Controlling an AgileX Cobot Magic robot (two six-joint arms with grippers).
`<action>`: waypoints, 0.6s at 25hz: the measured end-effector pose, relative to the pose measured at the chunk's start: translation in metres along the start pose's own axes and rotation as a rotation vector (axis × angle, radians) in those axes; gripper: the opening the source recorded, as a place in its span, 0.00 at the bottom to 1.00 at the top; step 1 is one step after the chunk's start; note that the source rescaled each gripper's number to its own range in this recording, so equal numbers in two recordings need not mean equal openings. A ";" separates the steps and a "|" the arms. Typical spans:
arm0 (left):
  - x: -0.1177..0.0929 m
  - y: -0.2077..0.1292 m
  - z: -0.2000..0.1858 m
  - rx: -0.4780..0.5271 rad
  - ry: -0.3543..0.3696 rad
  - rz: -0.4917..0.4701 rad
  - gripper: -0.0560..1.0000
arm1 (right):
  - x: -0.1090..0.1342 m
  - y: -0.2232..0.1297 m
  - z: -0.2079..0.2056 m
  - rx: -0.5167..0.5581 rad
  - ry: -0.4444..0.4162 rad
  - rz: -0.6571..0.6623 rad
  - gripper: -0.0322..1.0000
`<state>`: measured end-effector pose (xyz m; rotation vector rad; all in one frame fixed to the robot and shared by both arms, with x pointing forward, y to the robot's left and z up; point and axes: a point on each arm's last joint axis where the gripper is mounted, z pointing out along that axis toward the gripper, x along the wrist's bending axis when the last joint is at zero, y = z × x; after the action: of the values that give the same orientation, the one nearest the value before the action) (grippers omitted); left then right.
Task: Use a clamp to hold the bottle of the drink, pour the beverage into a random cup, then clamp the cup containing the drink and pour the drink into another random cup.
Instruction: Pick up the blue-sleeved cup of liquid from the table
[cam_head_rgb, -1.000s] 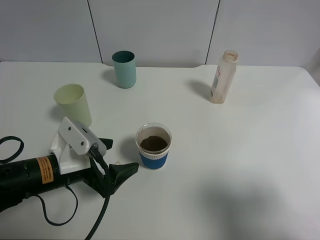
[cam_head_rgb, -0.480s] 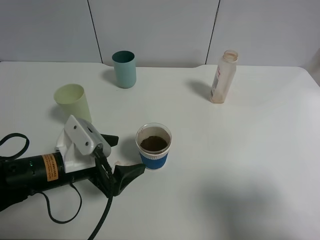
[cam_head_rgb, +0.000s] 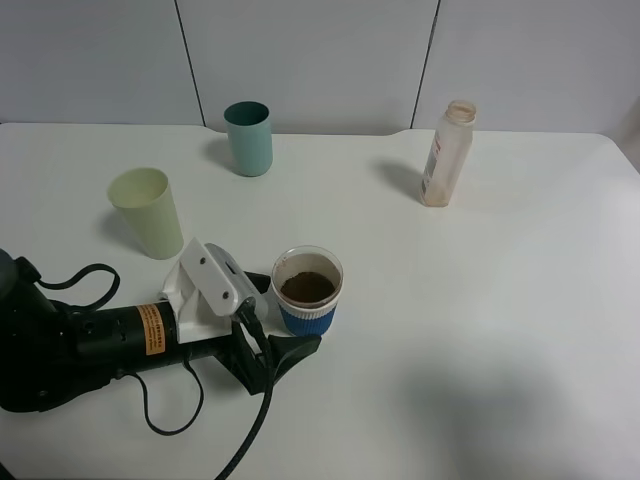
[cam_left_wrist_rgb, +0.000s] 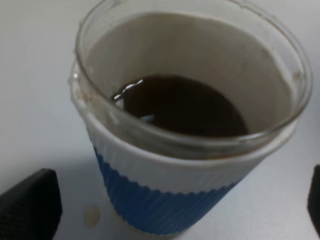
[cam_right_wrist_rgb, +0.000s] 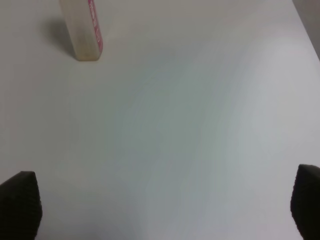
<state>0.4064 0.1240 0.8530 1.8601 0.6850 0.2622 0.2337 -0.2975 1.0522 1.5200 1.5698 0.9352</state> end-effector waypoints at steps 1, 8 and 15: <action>0.000 0.000 0.000 0.001 0.000 0.006 1.00 | 0.000 0.000 0.000 0.000 0.000 0.000 1.00; 0.002 0.006 0.008 -0.028 0.000 0.062 1.00 | 0.000 0.000 0.000 0.000 0.000 0.000 1.00; 0.006 0.003 0.020 -0.027 0.000 0.073 1.00 | 0.000 0.000 0.000 0.000 0.000 0.000 1.00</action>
<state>0.4216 0.1109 0.8470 1.8619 0.6114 0.3170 0.2337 -0.2975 1.0522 1.5200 1.5698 0.9352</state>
